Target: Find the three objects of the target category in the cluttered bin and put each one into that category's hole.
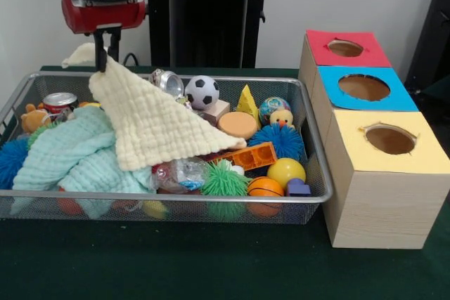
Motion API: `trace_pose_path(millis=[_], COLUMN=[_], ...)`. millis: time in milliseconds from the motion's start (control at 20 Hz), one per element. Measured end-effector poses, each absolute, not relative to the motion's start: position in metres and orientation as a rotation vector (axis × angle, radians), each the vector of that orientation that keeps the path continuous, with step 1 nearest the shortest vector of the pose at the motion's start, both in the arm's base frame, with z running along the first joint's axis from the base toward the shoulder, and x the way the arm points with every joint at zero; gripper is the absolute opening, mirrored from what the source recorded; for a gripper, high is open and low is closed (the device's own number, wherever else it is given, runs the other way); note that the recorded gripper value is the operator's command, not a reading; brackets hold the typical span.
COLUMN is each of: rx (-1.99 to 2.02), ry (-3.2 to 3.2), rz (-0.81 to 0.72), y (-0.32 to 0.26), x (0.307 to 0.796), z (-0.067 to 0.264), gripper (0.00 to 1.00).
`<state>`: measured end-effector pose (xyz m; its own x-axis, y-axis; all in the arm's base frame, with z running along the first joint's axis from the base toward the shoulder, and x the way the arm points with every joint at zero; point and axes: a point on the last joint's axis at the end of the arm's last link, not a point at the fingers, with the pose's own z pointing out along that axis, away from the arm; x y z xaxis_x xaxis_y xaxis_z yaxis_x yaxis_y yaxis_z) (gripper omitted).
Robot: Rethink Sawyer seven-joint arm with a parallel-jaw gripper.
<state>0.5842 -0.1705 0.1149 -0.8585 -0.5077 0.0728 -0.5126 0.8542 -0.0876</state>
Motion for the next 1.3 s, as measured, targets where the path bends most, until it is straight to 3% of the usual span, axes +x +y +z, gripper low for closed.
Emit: trace_pose_path(millis=[1300], rx=[0.904], ry=[-2.946], rz=[0.131], y=[-0.1759], x=[0.5784], z=[0.1054], gripper=[0.00])
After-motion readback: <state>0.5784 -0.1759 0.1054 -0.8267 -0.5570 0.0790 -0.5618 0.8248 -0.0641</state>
